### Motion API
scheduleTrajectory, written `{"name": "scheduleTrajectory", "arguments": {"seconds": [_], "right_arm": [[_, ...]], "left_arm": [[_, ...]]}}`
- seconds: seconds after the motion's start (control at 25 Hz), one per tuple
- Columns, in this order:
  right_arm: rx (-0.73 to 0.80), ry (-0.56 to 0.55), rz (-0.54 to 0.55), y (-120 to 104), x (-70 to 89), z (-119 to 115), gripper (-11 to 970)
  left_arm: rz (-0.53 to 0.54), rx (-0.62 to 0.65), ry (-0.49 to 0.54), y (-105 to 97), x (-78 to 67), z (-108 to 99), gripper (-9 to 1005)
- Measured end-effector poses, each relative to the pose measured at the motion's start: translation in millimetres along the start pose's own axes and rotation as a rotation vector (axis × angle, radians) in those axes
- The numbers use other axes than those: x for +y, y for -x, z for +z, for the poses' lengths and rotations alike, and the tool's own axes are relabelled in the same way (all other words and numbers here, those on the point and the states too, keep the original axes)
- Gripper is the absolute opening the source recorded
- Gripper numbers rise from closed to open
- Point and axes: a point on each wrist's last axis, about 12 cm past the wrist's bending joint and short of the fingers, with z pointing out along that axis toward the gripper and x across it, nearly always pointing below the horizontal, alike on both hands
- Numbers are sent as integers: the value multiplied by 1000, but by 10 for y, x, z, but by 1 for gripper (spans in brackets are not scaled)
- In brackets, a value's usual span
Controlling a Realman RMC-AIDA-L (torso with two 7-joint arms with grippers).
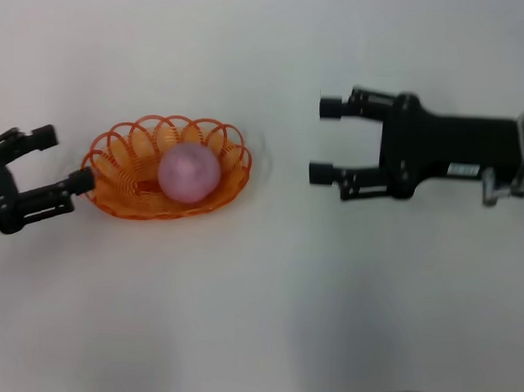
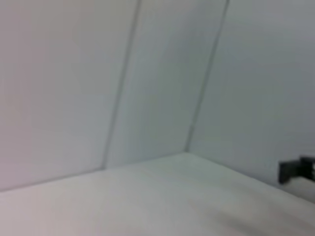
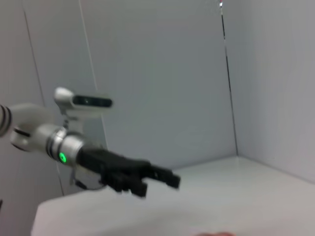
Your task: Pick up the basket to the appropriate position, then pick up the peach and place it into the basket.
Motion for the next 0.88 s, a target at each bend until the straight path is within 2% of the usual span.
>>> {"name": "scheduleTrajectory", "arguments": {"seconds": [0.16,0.28,0.88], "right_arm": [[26,-53,15,-249,44,12,915],[32,-79,17,-348,68,14,915],[28,-102,29,-400,72,46,915]], "left_arm": [[11,-9,66,-101,7,-102,902],[10,1,89,-139,12,-131,902],[-6,-8,89,-195,-17,-125,902]]}}
